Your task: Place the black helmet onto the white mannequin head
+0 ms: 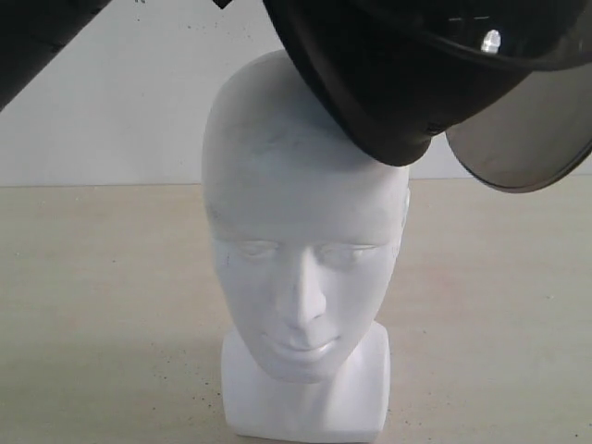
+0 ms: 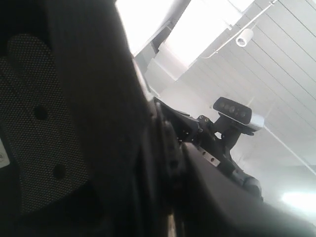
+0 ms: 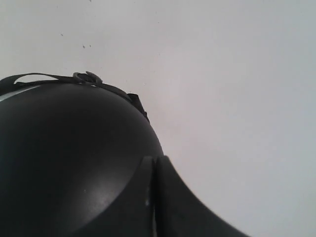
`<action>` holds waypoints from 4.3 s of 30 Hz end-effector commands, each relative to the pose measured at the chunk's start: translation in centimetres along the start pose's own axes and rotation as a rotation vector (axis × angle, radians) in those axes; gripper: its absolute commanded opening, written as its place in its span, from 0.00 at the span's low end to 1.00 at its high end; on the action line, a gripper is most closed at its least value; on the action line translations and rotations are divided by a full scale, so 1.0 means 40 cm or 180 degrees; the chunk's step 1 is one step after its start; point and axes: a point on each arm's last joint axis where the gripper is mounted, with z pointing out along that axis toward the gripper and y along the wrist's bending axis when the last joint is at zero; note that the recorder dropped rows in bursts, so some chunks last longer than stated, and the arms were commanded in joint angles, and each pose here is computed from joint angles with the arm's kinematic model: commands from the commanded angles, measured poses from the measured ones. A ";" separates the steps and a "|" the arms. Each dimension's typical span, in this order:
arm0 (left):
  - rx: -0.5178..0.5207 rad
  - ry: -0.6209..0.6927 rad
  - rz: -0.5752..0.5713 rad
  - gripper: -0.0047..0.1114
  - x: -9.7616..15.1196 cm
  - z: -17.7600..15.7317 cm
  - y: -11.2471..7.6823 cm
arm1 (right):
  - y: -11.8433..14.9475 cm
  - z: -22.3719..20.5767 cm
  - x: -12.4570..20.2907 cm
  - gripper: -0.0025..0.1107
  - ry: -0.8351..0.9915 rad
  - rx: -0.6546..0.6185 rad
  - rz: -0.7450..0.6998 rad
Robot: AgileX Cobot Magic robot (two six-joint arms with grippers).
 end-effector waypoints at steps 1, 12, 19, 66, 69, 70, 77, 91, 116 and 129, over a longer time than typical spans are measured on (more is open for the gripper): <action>0.0189 -0.0108 0.0202 0.08 -0.012 0.004 -0.023 | 0.005 0.040 -0.001 0.02 0.0038 -0.0001 -0.0047; 0.0032 -0.0074 0.0274 0.08 0.009 -0.023 0.002 | 0.021 0.156 -0.001 0.02 0.0019 -0.0002 -0.0106; -0.0084 -0.0163 0.0361 0.08 0.015 -0.040 0.018 | 0.034 0.217 0.019 0.02 0.0221 -0.0050 -0.0103; -0.0775 -0.0532 0.0634 0.08 0.045 -0.225 0.023 | 0.119 0.375 0.071 0.02 0.0569 -0.0769 0.0437; -0.0815 -0.0523 0.0625 0.08 0.050 -0.234 0.026 | 0.121 0.376 0.076 0.02 0.0625 -0.0787 0.0431; -0.0825 -0.0519 0.0620 0.08 0.052 -0.236 0.027 | 0.121 0.376 0.077 0.02 0.0640 -0.0791 0.0430; -0.1013 -0.0654 0.0571 0.08 0.059 -0.266 0.043 | 0.122 0.376 0.081 0.02 0.0695 -0.0804 0.0424; -0.1190 -0.0660 0.0493 0.08 0.079 -0.300 0.057 | 0.156 0.417 0.110 0.02 0.0943 -0.1080 0.0478; -0.1696 -0.0703 0.0305 0.08 0.131 -0.399 0.085 | 0.183 0.473 0.159 0.02 0.1347 -0.1167 0.0447; -0.1727 -0.0594 0.0512 0.08 0.135 -0.399 0.086 | 0.201 0.502 0.186 0.02 0.1552 -0.1229 0.0467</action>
